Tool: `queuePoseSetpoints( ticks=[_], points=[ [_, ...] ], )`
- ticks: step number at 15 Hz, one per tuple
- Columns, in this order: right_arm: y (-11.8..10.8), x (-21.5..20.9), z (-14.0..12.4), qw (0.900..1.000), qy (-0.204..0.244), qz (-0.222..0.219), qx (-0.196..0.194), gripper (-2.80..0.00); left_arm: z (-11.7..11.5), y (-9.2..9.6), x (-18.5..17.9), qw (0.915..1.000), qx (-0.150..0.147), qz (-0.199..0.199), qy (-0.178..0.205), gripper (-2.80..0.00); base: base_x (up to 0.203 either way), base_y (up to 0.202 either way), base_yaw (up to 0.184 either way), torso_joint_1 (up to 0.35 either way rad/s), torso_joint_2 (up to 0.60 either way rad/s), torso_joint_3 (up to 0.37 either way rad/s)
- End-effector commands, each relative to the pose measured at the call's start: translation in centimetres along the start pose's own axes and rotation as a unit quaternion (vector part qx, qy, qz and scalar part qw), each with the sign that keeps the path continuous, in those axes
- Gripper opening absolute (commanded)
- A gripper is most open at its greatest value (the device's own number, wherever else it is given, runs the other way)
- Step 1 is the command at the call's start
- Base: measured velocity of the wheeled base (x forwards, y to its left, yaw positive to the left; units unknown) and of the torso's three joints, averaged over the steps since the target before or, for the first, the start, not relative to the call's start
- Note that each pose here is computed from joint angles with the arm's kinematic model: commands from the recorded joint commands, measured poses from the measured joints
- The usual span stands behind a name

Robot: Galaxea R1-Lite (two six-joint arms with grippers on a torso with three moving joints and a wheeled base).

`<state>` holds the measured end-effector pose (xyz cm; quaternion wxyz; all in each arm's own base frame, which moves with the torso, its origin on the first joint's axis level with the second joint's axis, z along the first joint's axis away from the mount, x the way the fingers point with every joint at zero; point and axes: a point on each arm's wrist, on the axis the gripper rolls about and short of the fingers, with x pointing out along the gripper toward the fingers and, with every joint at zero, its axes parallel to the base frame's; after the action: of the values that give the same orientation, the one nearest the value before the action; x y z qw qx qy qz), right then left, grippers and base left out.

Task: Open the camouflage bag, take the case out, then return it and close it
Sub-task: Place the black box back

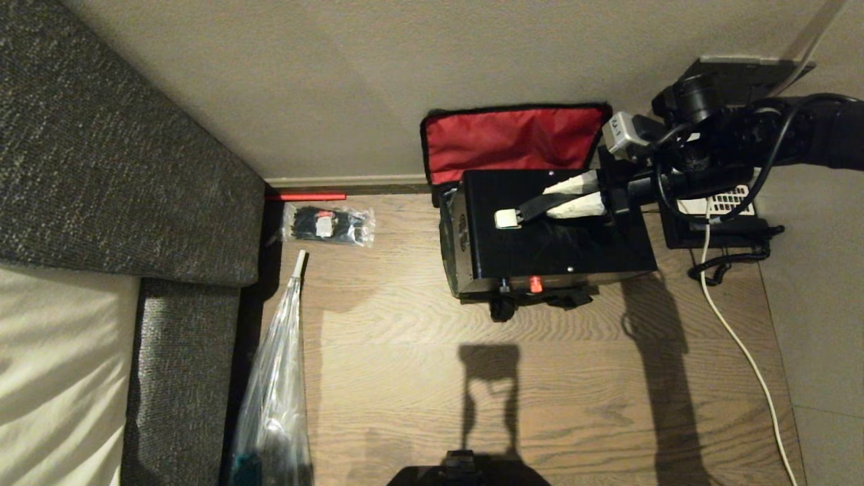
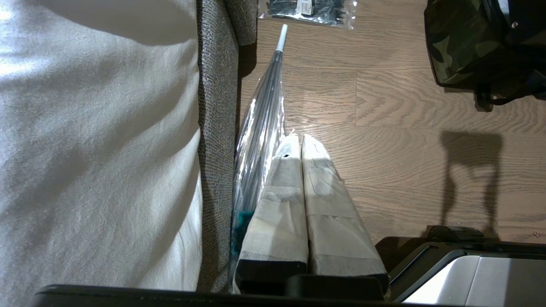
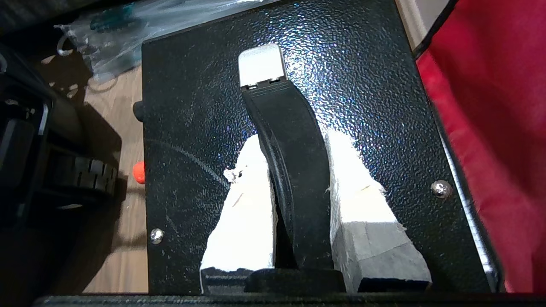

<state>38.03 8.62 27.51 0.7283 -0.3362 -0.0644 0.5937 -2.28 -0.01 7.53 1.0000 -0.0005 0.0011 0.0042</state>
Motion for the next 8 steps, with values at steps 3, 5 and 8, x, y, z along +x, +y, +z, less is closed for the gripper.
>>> queuePoseSetpoints(
  ticks=[3, 5, 8],
  points=[
    [-0.1, 0.6, -0.8, 1.0, -0.021, 0.012, 0.002, -2.8, 0.0, 0.0, 0.0, 1.0, 0.0, 0.0, 0.0, -2.8, 0.0, 0.0, 0.0, 0.0, 0.0, 0.0],
    [-0.3, 0.9, -1.4, 1.0, -0.025, 0.013, -0.006, -2.8, -0.1, 0.0, 0.0, 1.0, 0.0, 0.0, 0.0, -2.8, 0.0, 0.0, 0.0, 0.0, 0.0, 0.0],
    [-0.2, 1.3, -2.1, 0.999, -0.036, 0.022, -0.004, -2.8, 0.0, 0.0, 0.0, 1.0, 0.0, 0.0, 0.0, -2.8, 0.0, 0.0, 0.0, 0.0, 0.0, 0.0]
  ],
)
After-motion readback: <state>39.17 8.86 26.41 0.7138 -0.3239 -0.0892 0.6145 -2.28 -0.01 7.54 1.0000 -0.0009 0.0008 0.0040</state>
